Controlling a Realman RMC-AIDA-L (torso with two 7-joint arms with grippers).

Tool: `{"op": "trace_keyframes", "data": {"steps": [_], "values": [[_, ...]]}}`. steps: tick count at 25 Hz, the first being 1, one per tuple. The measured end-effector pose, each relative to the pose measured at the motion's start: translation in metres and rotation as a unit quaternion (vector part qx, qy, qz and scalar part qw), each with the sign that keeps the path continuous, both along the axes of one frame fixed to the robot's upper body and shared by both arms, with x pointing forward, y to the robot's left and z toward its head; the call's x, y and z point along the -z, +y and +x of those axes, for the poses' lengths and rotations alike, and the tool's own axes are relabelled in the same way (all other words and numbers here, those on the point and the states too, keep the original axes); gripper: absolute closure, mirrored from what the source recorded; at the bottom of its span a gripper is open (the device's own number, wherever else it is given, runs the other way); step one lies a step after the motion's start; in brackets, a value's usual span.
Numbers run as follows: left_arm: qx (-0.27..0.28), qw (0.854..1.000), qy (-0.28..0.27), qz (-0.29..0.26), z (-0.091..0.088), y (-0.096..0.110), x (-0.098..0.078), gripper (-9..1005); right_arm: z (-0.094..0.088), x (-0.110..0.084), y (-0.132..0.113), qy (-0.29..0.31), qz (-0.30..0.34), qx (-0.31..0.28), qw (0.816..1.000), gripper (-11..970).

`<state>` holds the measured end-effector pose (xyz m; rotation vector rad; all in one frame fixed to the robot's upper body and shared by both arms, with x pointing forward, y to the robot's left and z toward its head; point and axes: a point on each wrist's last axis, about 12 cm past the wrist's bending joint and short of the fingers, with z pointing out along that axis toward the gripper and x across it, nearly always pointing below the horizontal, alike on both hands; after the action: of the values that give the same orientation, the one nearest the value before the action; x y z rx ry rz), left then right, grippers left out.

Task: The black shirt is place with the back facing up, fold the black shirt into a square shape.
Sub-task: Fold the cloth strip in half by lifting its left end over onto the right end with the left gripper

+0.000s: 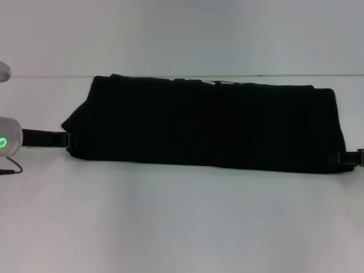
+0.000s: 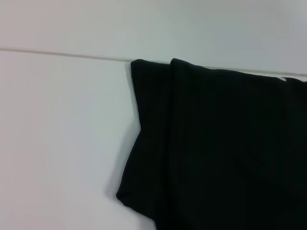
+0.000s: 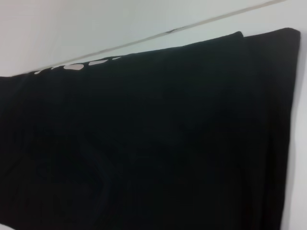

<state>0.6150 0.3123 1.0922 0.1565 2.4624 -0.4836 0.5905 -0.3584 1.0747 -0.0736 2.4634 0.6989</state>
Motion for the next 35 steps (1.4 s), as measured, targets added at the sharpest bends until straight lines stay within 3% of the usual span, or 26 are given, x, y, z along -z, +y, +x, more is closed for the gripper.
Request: {"op": "trace_keyframes", "data": {"steps": [6,12,28,35], "values": [[0.000,1.000,-0.001,0.001,0.000,0.000,0.000,995,0.002,0.001,0.004,-0.006,-0.005,-0.001,1.000,360],[-0.001,1.000,-0.001,0.001,0.000,0.000,0.000,995,0.001,0.002,0.002,-0.013,-0.010,-0.003,1.000,586],[0.003,1.000,0.002,-0.007,-0.006,0.002,-0.001,996,-0.003,0.002,-0.003,-0.029,-0.007,-0.008,1.000,932],[0.003,1.000,0.004,-0.010,-0.013,0.008,-0.004,995,-0.006,-0.002,-0.007,-0.042,0.001,-0.015,0.999,933]]}}
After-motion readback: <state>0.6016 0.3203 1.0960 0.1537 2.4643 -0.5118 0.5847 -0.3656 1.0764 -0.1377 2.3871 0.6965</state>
